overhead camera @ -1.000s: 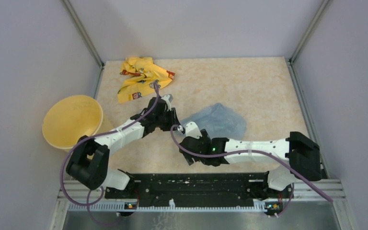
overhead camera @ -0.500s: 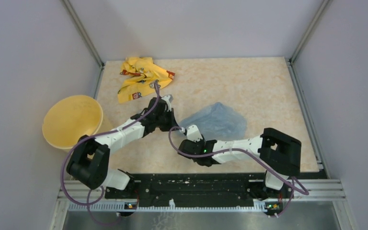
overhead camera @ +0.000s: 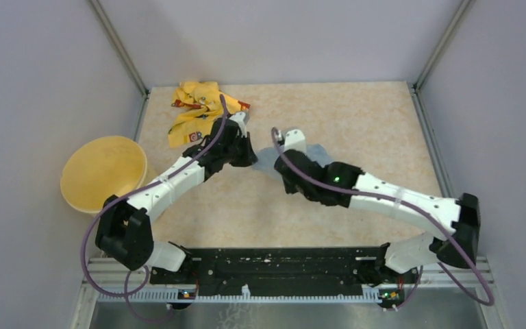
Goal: Put the trash bags into the trash bin
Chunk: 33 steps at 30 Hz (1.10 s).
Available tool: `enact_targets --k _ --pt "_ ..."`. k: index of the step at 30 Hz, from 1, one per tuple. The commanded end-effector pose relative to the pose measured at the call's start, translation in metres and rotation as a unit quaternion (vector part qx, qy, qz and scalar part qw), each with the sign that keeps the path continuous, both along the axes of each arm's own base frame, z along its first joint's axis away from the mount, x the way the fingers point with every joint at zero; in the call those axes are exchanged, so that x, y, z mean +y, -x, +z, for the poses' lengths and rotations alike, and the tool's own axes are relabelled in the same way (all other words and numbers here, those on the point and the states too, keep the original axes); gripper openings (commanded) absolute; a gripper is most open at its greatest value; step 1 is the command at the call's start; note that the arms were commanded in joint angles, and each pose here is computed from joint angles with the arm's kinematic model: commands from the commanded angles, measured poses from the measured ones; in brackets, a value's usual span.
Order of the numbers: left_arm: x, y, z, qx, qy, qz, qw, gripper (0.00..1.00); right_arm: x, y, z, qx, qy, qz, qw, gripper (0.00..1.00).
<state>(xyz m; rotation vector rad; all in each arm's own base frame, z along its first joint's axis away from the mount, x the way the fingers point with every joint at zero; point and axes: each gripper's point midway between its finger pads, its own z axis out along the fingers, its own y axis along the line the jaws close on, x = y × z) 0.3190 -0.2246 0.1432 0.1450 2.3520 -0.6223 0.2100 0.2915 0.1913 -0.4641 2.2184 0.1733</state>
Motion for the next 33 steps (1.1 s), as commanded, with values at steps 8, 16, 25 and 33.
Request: enact_targets --k 8,16,25,33 --pt "-0.022 -0.043 0.144 -0.162 0.056 -0.039 0.984 0.42 -0.017 -0.033 0.132 0.012 -0.120 0.063 0.991 0.00" --pt "0.012 -0.011 0.177 -0.178 0.091 0.017 0.980 0.87 -0.029 -0.073 0.151 0.020 -0.198 0.018 0.980 0.00" --pt "0.034 0.021 0.170 -0.164 0.109 0.039 0.980 0.98 -0.041 -0.113 0.116 0.080 -0.301 -0.037 0.949 0.00" --pt "0.012 0.056 0.111 -0.079 0.176 -0.006 0.981 0.78 -0.060 -0.161 0.081 0.110 -0.373 -0.106 0.915 0.00"
